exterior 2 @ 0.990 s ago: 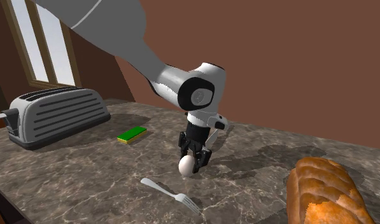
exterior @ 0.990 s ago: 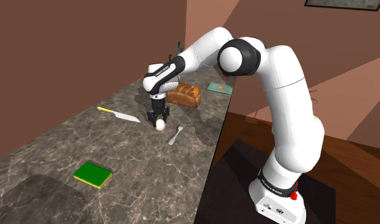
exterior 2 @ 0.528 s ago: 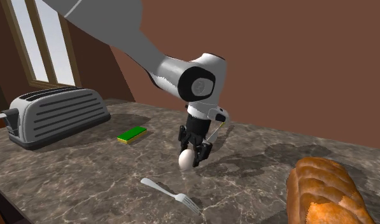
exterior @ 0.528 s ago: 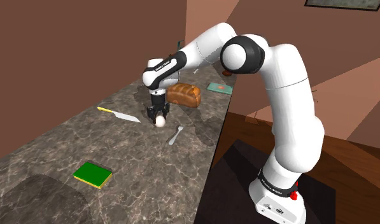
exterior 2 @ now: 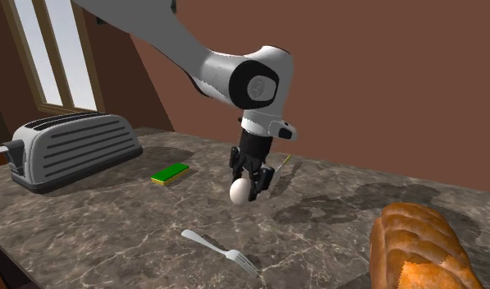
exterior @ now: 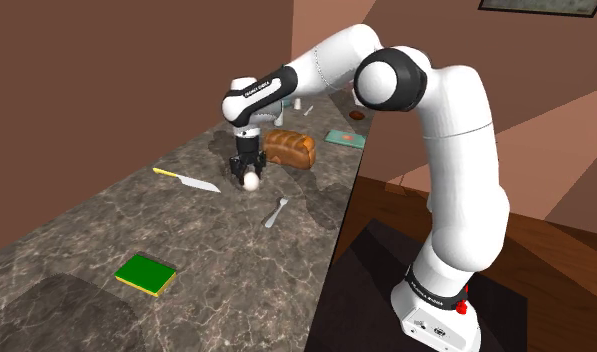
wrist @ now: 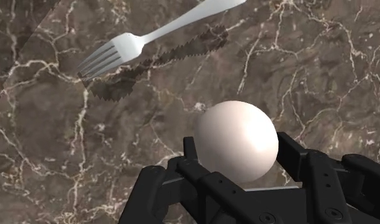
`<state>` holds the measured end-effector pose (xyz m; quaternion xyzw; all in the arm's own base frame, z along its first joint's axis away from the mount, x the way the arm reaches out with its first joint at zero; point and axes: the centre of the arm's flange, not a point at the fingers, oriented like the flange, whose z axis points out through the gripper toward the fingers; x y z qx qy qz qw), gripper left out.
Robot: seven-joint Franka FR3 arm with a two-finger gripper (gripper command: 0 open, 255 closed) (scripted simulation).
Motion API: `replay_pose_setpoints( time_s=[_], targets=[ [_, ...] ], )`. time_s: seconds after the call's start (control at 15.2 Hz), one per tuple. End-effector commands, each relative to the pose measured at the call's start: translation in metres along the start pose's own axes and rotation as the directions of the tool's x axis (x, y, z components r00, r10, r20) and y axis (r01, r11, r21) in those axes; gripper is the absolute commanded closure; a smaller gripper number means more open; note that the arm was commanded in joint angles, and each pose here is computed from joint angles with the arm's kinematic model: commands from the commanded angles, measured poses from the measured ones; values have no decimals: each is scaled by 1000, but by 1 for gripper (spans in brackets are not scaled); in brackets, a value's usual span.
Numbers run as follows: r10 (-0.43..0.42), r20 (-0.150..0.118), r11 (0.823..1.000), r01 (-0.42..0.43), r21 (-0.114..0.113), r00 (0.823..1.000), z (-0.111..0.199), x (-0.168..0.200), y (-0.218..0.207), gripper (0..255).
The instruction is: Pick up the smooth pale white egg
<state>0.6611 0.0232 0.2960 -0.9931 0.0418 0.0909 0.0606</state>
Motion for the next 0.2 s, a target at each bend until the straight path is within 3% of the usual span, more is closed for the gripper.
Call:
replay_pose_setpoints(
  time_s=[0.0,0.13],
  targets=[
    [0,0,1000,0,0,1000,-9,-2,0,255],
    [0,0,1000,0,0,1000,-10,-2,0,255]
  ],
)
